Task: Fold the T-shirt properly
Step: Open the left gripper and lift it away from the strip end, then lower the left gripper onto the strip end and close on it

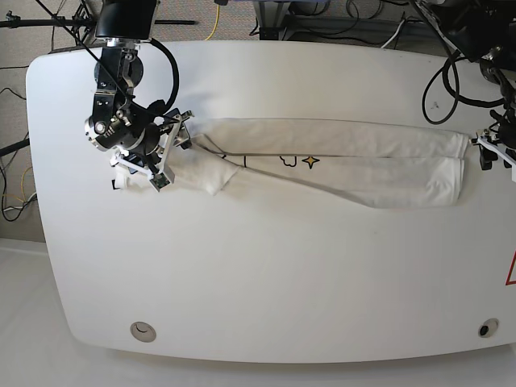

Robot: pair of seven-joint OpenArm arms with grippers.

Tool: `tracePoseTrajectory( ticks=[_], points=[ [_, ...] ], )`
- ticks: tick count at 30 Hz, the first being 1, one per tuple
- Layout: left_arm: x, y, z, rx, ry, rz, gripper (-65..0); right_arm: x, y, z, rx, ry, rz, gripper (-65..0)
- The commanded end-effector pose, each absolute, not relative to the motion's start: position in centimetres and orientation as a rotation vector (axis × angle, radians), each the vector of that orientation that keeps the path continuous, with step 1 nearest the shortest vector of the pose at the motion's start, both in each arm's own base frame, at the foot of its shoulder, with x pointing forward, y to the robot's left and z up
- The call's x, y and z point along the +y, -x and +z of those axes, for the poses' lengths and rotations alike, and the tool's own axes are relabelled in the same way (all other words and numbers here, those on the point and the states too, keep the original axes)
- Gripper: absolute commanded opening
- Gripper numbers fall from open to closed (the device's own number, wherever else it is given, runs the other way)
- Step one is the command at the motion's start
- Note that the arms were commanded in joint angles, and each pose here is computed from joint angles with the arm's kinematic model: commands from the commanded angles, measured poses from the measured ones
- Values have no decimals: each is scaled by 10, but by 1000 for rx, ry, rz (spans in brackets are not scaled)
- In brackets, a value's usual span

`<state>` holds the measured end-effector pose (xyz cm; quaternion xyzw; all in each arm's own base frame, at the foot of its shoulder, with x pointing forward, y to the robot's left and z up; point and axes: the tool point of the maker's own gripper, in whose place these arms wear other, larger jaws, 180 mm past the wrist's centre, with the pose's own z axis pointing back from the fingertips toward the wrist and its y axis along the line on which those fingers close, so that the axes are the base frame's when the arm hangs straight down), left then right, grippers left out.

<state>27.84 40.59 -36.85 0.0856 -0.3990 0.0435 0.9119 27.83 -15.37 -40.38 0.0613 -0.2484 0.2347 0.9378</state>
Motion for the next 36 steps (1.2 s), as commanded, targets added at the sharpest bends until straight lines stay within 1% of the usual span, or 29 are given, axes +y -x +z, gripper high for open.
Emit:
tracePoseTrajectory(
  ticks=[1,4,7,10,16,20,23,28,36],
  points=[
    [413,-288,-356,-869,-181,89,-244,-156,-288,-393,-550,-116,482,-302],
    [411,-288,-360,-863,-171,95,-204,-156,-288,-393,-550,-116,482,-306],
    [410,-288,-360,-866,-167,96,-184,-156,-288,-393,-550,-116,482,-307],
    [410,-289,-359,-868,-169,95,-183,-156,-288,-393,-550,-116,482,-307],
    [413,-299,-332,-928,-214,75,-183,-156,-288,-394,-548,-115,483,-307],
    [414,-302,-319,-942,-238,64,-180,-156,-288,-394,-548,-115,485,-307],
    [413,-303,-319,-932,-237,64,-180,-156,-287,-394,-548,-115,486,-307],
    [402,-315,-320,-960,-201,85,-178,-156,-285,-401,-526,-126,482,-307],
    [379,-320,-344,-941,-116,116,-178,-156,-282,-406,-508,-134,479,-307]
  ],
)
